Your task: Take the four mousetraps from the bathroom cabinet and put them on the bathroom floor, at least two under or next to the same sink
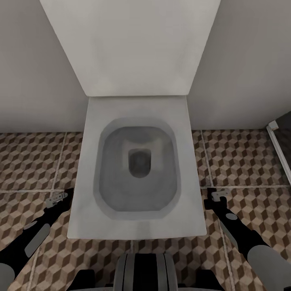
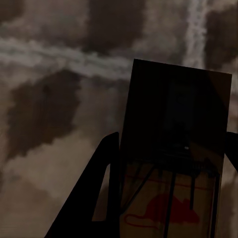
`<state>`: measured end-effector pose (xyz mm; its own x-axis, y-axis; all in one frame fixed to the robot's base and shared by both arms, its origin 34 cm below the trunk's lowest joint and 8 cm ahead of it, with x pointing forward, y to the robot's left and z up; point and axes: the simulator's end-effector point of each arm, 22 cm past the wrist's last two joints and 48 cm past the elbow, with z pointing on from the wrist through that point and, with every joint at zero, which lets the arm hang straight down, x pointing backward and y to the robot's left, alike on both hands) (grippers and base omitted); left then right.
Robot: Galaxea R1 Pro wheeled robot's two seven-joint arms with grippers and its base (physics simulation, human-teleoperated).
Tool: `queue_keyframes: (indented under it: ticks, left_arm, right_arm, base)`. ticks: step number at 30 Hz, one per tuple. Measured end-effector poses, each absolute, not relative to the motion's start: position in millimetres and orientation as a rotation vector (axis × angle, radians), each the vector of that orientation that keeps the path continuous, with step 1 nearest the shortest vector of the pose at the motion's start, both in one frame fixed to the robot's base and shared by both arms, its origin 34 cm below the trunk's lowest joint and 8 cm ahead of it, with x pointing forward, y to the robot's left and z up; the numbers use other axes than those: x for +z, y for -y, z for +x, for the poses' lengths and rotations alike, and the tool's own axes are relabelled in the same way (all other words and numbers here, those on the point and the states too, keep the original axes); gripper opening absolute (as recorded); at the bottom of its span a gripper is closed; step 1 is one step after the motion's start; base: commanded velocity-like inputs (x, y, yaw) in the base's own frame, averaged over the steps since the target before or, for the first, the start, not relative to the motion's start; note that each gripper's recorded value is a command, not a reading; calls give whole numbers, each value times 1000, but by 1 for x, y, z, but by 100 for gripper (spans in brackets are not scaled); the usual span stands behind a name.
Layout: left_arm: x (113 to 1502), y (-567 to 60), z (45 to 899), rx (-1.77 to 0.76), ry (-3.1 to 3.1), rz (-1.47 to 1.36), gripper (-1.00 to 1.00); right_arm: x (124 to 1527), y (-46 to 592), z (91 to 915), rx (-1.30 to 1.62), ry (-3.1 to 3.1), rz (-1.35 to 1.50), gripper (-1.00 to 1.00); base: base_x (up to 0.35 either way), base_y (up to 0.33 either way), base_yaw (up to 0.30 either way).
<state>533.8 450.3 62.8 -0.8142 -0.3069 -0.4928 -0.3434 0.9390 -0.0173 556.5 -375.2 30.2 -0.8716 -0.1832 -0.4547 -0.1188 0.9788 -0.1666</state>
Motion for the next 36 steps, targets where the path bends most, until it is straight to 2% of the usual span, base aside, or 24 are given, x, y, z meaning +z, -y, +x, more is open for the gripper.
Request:
queue_keyframes:
  ticks: [36]
  left_arm:
    - [62,-451,533,100,-2591,-463,-100]
  right_arm:
    - [30,375,557,-182,-2639,-212,-100]
  base:
    - [0,0,0]
